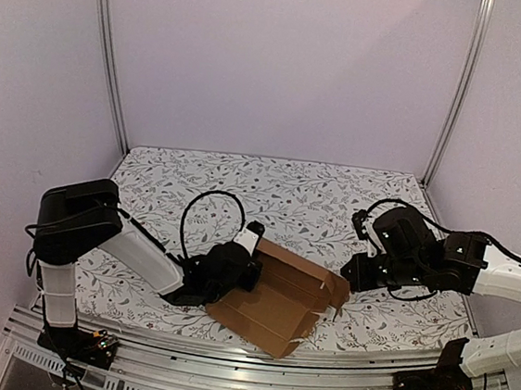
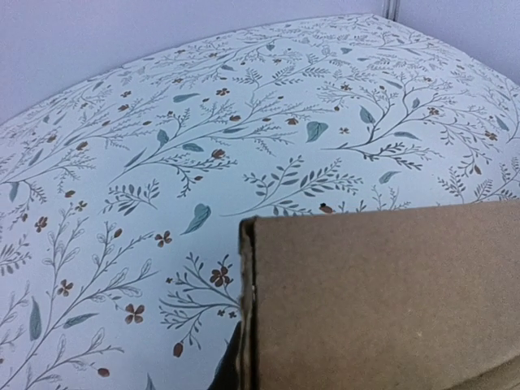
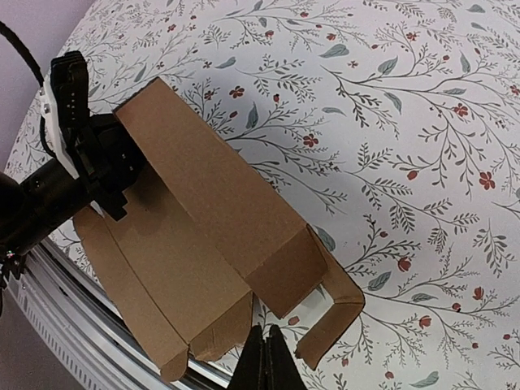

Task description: Fold the paper box

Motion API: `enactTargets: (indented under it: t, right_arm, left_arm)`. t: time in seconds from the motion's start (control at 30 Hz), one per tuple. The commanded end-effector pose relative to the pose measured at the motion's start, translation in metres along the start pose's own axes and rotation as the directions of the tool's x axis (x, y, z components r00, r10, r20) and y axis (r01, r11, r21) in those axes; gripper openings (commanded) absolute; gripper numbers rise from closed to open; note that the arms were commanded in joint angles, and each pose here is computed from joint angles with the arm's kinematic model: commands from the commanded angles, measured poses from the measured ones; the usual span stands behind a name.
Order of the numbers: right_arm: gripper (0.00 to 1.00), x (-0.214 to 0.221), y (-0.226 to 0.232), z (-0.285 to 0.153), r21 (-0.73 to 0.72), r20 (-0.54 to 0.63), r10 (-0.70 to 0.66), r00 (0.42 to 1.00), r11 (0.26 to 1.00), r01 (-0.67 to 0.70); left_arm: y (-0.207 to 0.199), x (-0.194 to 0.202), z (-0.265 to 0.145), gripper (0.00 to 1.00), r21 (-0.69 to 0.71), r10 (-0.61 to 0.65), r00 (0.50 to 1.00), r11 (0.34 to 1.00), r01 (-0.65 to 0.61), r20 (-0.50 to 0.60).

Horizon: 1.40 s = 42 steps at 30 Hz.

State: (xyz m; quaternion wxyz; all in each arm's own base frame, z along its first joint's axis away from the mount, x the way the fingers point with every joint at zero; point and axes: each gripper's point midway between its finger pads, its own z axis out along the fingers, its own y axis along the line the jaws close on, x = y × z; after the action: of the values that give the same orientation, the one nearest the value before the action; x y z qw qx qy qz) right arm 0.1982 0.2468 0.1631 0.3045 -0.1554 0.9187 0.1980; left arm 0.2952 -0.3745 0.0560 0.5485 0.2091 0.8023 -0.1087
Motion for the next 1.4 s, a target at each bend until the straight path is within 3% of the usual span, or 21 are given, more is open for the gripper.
enactTargets:
  t: [0.0,0.5,0.87,1.17,1.37]
  right_arm:
    - [0.0,0.003,-0.006,0.007,0.044,-0.037,0.036,0.999,0.998,-0.034]
    - [0.0,0.013,-0.018,0.049,0.152,-0.092,0.065,0.994,0.987,-0.05]
    - [0.0,0.026,-0.011,0.073,0.11,-0.105,0.146,0.984,0.985,-0.134]
    - [0.0,0.01,-0.001,0.071,0.036,-0.018,0.249,0.968,0.968,-0.248]
    - [0.0,-0.02,0.008,0.053,-0.084,0.119,0.334,0.935,0.942,-0.325]
  left_arm:
    - [0.008,0.007,-0.01,0.0,-0.089,-0.021,0.998,0.996,0.016,-0.054]
    - [-0.003,0.007,-0.02,0.0,-0.101,0.008,0.996,0.995,-0.016,-0.086]
    - [-0.013,0.003,-0.021,0.0,-0.074,-0.046,0.99,0.997,0.036,-0.131]
    - [-0.021,-0.003,-0.025,0.0,-0.033,-0.101,0.983,0.995,0.097,-0.15]
    - [-0.029,-0.017,-0.032,0.0,0.017,-0.158,0.976,0.987,0.163,-0.149]
